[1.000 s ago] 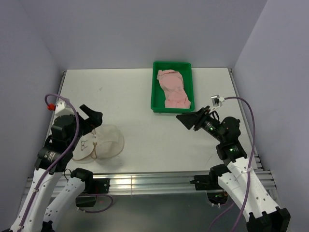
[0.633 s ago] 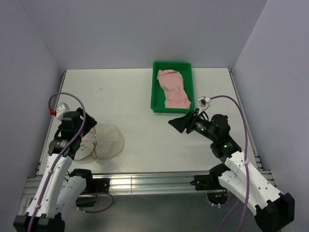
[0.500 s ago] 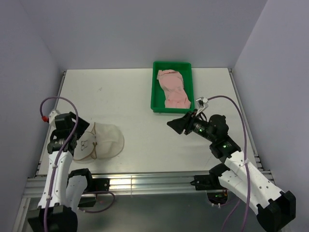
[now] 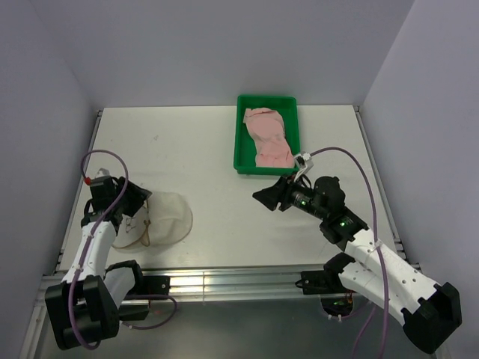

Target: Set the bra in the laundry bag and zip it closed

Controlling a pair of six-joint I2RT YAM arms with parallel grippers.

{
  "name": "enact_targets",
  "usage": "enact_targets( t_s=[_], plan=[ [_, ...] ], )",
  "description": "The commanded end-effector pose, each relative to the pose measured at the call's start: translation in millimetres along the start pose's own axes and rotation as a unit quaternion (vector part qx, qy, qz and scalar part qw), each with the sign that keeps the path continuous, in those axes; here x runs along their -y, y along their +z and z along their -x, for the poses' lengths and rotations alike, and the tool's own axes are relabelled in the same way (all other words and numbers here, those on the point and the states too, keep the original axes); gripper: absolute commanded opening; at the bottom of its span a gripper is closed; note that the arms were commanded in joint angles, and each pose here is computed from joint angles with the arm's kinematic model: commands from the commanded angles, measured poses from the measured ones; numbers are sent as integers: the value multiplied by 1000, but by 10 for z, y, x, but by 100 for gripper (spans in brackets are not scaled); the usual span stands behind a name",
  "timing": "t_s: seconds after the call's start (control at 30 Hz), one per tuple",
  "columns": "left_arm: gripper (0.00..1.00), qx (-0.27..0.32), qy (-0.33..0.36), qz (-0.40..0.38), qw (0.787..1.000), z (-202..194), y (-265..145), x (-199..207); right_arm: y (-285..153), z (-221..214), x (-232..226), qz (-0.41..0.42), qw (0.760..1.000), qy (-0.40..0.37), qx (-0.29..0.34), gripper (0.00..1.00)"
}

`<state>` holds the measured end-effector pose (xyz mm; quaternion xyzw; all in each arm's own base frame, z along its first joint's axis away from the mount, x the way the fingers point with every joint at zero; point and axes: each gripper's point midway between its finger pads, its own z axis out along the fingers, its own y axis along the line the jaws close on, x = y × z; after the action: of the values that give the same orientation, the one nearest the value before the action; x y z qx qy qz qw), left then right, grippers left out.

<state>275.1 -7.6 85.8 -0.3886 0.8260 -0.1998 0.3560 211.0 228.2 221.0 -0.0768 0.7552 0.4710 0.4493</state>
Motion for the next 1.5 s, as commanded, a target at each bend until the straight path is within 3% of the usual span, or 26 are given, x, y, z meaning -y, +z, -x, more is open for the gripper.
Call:
enact_targets(
  t_s=[0.0, 0.03, 0.13, 0.17, 0.5, 0.53, 0.6, 0.63, 0.73, 0.9, 1.03, 1.27, 1.47],
  plan=[
    [52, 14, 13, -67, 998, 104, 46, 267, 47, 199, -186, 19, 999, -23, 21, 59],
    [37, 12, 8, -70, 997, 93, 67, 285, 59, 183, -209, 22, 999, -24, 19, 59],
    [14, 33, 2, -88, 996, 169, 130, 388, 106, 146, -241, 24, 999, -25, 13, 59],
    [2, 34, 5, -85, 996, 183, 172, 427, 118, 150, -255, 25, 999, -27, 15, 59],
    [0, 45, 41, -125, 990, 444, 533, 1203, 257, 30, -281, 22, 999, -30, -5, 58],
    [1, 46, 41, -121, 991, 457, 541, 1219, 260, 26, -282, 22, 999, -31, -6, 58],
    [25, 51, 42, -113, 991, 474, 514, 1191, 260, 15, -295, 23, 999, -33, -6, 58],
    [53, 61, 43, -98, 992, 505, 498, 1138, 259, 13, -303, 25, 999, -35, -6, 58],
    [82, 73, 48, -62, 994, 513, 362, 966, 260, -5, -317, 28, 999, -37, -7, 58],
    [87, 137, 27, -12, 990, 672, -15, 625, 244, -11, -357, 32, 999, -42, -8, 58],
    [82, 169, -44, 22, 984, 653, -245, 132, 208, -1, -372, 32, 998, -48, -6, 58],
    [74, 124, -154, 65, 978, 310, -85, -617, 179, -8, -368, 29, 998, -54, -8, 58],
    [76, 118, -176, 25, 977, 273, 32, -675, 167, -32, -372, 32, 998, -60, -14, 58]
  ],
)
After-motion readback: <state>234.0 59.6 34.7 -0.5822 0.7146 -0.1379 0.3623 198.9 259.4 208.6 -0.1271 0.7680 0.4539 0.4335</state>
